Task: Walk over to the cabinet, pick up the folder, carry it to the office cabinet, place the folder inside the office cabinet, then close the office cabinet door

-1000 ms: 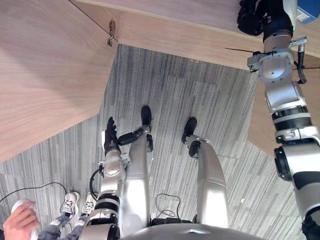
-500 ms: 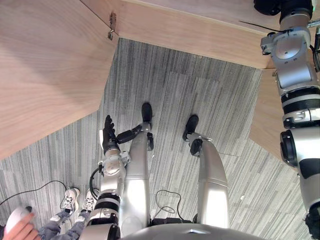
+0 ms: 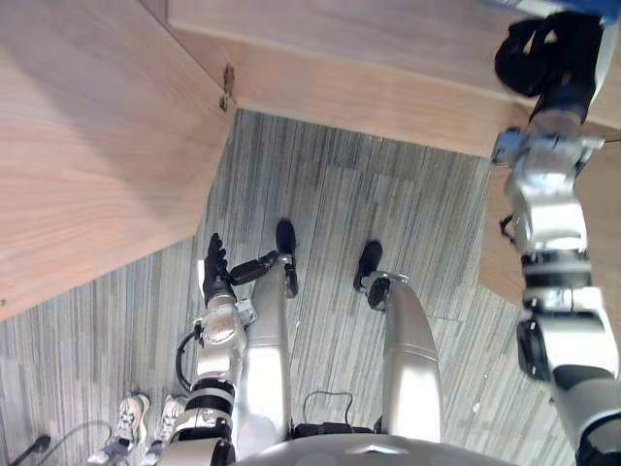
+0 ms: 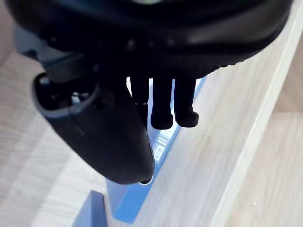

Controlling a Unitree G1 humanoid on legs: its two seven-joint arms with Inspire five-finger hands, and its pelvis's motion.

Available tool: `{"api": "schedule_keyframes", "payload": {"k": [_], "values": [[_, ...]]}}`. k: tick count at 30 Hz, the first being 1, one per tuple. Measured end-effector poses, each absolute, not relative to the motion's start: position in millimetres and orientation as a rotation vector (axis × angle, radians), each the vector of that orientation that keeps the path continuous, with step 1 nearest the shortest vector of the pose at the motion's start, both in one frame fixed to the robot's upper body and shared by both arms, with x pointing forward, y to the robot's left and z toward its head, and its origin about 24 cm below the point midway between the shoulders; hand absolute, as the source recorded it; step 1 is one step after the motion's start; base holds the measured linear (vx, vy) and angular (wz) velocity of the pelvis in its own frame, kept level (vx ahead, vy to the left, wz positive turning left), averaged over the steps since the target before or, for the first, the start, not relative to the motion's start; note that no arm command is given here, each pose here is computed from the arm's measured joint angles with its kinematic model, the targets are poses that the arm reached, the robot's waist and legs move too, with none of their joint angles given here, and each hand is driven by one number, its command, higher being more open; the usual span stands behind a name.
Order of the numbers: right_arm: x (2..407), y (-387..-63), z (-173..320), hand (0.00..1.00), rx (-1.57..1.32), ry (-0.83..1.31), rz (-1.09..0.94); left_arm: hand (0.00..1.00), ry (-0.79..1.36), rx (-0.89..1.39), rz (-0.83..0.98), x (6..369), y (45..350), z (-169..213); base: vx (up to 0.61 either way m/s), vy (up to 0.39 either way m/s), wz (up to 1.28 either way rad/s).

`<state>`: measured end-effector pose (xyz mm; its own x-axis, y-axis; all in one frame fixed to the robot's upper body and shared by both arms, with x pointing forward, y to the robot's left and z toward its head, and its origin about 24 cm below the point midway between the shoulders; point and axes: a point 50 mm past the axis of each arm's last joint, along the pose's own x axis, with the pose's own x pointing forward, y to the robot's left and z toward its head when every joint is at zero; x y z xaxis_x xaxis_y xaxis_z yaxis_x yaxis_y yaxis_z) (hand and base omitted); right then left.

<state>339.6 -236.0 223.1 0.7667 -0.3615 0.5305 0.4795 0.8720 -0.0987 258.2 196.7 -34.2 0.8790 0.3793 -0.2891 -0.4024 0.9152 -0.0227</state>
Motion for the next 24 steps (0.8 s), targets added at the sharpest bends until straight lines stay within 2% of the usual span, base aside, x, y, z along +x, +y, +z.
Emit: {"api": "schedule_keyframes", "payload": {"k": [8, 10, 13, 16, 20, 24], "values": [[285.7, -177.1, 113.4, 0.00, -0.244, -0.317, -0.149, 1.00, 0.420, -0.025, 0.333, 227.5, 186.4, -62.7, 0.05, -0.024, -0.03], [266.0, -154.7, 74.8, 0.00, -0.223, -0.191, -0.058, 1.00, 0.488, -0.012, 0.317, 213.4, 184.7, -76.8, 0.16, -0.036, -0.01], [245.1, -137.6, 30.3, 0.00, -0.198, -0.023, 0.013, 1.00, 0.601, 0.019, 0.312, 193.2, 186.8, -97.1, 0.17, -0.013, -0.03], [226.3, -133.4, -27.6, 0.00, -0.232, 0.227, 0.058, 1.00, 0.772, 0.090, 0.281, 167.2, 191.2, -123.6, 0.21, -0.012, 0.03], [207.8, -137.0, -67.9, 0.00, -0.295, 0.415, 0.089, 1.00, 0.874, 0.164, 0.253, 150.1, 199.3, -135.6, 0.14, -0.011, -0.06], [183.7, -149.6, -103.4, 0.00, -0.288, 0.623, 0.032, 1.00, 0.932, 0.201, 0.235, 138.4, 201.5, -141.9, 0.08, -0.014, -0.09]]}}
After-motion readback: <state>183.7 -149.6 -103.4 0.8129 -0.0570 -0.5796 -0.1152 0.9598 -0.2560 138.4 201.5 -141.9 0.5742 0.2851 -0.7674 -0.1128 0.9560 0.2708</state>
